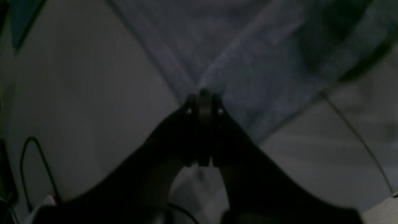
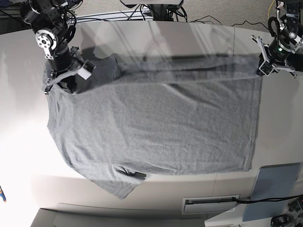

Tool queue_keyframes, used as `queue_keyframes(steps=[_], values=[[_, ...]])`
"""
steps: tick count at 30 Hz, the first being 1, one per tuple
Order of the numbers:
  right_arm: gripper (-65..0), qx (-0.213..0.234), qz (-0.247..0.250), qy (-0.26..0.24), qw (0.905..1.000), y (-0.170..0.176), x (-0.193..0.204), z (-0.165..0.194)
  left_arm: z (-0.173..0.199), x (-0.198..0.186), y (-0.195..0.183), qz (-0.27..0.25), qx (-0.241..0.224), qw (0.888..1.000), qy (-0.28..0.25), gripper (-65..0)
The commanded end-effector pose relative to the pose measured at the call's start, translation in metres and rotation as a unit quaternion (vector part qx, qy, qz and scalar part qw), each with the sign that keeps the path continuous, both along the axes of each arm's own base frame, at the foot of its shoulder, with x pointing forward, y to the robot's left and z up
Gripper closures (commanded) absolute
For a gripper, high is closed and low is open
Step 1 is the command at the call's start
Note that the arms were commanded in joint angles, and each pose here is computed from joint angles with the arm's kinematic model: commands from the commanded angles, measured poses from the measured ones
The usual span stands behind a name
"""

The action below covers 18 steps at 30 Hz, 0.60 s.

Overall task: Fold the T-shirt properly
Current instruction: 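Fold the lifted shoulder edge over the shirt body with both grippers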

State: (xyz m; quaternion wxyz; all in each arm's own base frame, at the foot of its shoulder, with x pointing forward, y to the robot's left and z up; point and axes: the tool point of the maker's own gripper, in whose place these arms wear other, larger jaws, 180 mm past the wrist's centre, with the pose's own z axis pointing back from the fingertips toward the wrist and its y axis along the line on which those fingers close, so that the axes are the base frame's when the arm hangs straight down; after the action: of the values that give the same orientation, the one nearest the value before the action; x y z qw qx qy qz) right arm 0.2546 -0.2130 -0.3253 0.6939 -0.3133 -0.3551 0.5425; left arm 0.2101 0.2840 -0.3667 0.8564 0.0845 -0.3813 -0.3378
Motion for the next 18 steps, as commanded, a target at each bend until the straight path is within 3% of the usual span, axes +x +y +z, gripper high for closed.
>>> queue_keyframes(steps=[1,11,18], values=[[0.0,-0.008,0.001,-0.024,0.9997,-0.005,0.01,0.011,0.013,0.011,0.003,-0.002,0.0,1.0,-0.025,0.0],[0.0,0.0,0.038,-0.04,0.9985,0.024,0.036,0.013,0.021,0.034,0.012,0.014,0.001,0.999,-0.045,0.0],[0.0,-0.003,0.035,-0.06,0.9976,0.028,0.05,0.025,0.019,0.034,0.013,0.016,0.0,0.999,-0.043,0.0]])
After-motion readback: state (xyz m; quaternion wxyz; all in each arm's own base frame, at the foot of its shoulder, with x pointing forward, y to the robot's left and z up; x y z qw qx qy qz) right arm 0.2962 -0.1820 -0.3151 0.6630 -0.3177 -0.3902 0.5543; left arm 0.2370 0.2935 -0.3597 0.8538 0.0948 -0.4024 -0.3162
